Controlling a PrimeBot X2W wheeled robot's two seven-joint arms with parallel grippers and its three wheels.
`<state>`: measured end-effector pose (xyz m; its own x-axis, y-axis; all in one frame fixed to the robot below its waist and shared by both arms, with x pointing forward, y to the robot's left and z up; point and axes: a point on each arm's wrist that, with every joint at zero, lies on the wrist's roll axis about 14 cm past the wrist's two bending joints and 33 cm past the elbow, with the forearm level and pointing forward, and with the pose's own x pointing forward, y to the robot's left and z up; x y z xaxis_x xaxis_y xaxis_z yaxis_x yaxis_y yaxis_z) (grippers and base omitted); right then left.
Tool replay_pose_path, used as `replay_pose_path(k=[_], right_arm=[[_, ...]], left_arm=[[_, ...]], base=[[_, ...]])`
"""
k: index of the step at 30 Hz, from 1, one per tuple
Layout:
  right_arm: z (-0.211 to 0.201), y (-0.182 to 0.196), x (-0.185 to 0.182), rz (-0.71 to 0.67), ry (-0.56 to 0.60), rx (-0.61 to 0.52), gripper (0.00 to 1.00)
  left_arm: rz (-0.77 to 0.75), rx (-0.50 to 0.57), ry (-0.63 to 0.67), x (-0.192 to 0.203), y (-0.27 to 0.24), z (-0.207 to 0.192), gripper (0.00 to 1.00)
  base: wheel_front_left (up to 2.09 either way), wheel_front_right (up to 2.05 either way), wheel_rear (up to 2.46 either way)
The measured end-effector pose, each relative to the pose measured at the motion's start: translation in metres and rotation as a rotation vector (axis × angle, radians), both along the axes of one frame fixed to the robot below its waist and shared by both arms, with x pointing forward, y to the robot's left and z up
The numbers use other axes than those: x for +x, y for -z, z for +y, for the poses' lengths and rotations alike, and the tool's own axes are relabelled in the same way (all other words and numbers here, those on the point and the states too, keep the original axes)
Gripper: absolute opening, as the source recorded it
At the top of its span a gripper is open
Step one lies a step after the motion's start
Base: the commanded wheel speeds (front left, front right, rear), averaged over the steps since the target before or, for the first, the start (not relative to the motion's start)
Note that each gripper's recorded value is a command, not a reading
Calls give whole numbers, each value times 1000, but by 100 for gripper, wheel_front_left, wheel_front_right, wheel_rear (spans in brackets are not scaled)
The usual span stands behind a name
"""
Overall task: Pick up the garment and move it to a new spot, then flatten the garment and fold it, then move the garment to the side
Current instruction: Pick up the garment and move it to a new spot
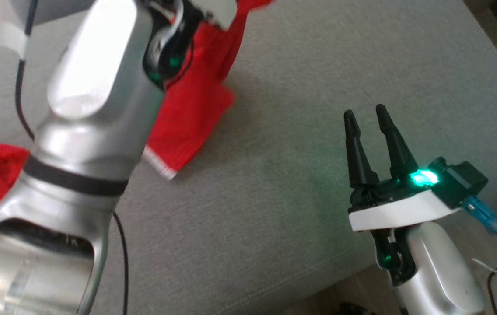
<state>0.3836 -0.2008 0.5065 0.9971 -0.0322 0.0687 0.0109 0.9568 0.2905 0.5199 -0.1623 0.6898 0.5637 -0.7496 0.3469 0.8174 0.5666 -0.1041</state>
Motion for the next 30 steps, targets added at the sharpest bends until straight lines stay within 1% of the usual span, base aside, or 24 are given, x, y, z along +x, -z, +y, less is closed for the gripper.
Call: replay_pose_path(k=[1,2,6,12,16,21,24,27,30], right_arm=[[-2,1,0,4,4,-3,100],[-3,2,0,8,9,-4,100],[-7,5,1,18,22,0,100],[-3,4,9,7,4,-9,100],[2,1,17,-8,-15,-35,100],[14,-6,26,-36,-51,-60,100],[21,-12,30,-54,-70,-71,100],[28,-10,27,-53,-89,-75,100],[34,-9,24,-50,-103,-76,100]], left_arm=[[2,-9,-1,3,1,-3,40],[11,-6,2,6,6,-6,100],[53,37,16,8,37,-14,100],[56,34,-54,19,47,11,100],[42,46,-125,25,56,46,100],[70,110,-246,19,92,110,100],[85,120,-326,3,106,148,100],[95,104,-397,-21,114,181,100],[113,102,-439,-40,124,201,100]], base=[[0,0,0],[0,0,0],[0,0,0],[0,0,0],[0,0,0],[0,0,0],[0,0,0],[0,0,0],[0,0,0]])
